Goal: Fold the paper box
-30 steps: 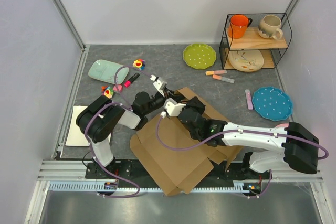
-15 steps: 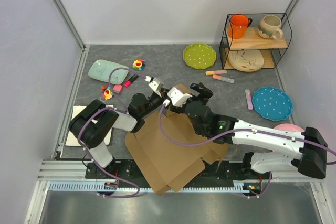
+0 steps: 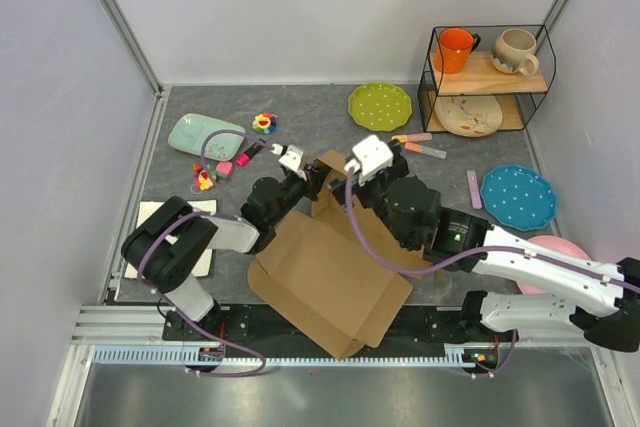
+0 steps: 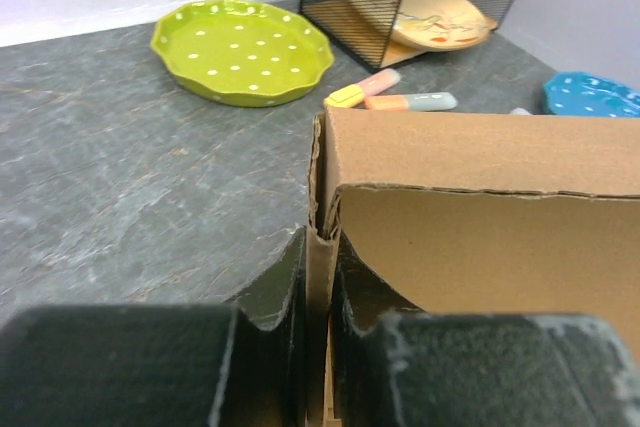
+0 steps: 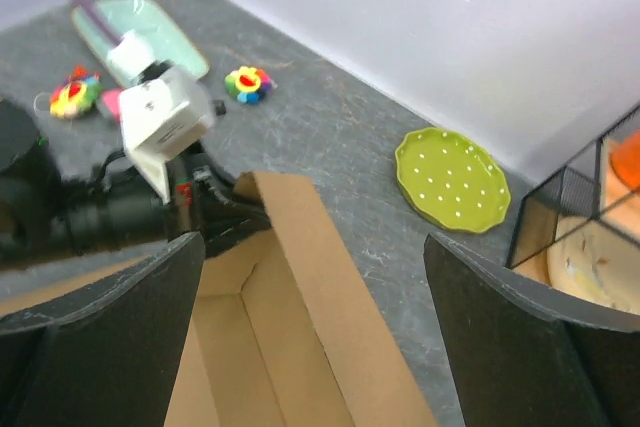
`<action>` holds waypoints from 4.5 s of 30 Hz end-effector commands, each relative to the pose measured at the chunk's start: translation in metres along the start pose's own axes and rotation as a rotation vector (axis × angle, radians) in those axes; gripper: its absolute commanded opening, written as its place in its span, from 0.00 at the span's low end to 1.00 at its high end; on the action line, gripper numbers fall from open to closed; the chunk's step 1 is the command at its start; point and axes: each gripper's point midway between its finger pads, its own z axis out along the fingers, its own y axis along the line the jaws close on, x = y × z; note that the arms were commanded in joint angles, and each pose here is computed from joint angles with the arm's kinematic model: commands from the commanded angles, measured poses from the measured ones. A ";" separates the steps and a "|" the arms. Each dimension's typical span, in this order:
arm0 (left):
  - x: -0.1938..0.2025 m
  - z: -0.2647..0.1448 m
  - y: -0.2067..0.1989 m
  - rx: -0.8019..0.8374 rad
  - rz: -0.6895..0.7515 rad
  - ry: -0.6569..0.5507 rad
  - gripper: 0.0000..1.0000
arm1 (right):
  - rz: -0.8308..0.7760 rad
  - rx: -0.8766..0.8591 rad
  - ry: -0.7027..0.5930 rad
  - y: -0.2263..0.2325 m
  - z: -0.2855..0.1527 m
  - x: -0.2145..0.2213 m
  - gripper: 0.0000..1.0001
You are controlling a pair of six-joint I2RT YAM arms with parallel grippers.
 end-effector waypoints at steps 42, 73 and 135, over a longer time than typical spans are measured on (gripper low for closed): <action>0.039 -0.114 0.066 -0.786 -0.088 0.423 0.02 | 0.795 0.450 0.379 -0.045 -0.060 0.247 0.89; 0.042 -0.122 0.064 -0.793 -0.111 0.397 0.02 | 0.646 0.242 0.480 0.004 -0.020 0.268 0.22; -0.055 -0.089 0.076 -0.693 0.101 -0.206 0.02 | 0.840 0.505 0.071 -0.141 -0.002 0.122 0.40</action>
